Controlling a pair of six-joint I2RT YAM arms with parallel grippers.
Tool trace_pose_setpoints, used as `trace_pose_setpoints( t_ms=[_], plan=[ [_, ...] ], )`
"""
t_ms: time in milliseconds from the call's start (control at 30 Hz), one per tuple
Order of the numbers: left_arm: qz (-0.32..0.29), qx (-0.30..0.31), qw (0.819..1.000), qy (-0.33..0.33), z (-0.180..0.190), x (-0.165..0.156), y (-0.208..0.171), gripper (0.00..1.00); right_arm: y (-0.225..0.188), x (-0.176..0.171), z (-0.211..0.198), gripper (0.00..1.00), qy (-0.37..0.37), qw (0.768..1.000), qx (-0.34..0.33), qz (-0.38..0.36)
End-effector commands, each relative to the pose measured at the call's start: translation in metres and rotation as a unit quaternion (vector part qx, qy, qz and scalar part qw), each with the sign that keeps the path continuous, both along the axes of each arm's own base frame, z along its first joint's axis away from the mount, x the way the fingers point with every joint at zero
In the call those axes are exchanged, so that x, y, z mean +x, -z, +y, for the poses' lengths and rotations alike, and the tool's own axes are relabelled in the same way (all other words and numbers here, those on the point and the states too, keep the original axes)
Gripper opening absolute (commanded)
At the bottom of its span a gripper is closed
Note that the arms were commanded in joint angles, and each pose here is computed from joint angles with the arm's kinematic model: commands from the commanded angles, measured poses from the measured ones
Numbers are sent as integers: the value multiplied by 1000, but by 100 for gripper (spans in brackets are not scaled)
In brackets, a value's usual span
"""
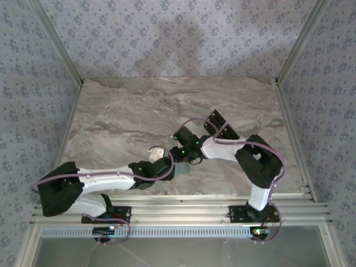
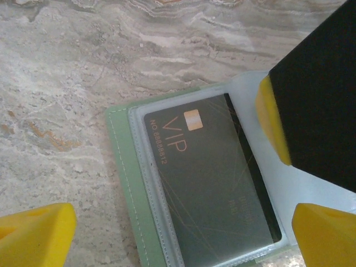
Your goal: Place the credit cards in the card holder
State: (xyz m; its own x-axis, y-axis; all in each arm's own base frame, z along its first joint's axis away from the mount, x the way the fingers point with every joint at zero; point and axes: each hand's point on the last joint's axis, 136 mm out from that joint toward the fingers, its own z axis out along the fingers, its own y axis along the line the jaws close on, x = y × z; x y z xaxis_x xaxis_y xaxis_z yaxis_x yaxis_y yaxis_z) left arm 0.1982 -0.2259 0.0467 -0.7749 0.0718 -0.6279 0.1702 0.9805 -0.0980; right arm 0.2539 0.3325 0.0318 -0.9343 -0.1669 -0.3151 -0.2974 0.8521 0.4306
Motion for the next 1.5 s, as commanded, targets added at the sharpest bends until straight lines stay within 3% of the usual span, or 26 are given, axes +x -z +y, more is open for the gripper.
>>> trace_pose_setpoints(
  t_ms=[0,433,933,1467],
  plan=[
    [-19,-7,1000,2,-14,8,-11,100,24,-17,-10,43,-1,999,-29,39],
    [-14,42,999,-18,-3,10,11,100,18,-16,-4,43,-3,999,-20,42],
    [-3,53,998,-22,1,8,22,100,-36,3,-25,44,40,999,23,-5],
    [-1,54,998,-22,1,7,23,99,-3,-3,-30,44,47,999,14,25]
  ],
)
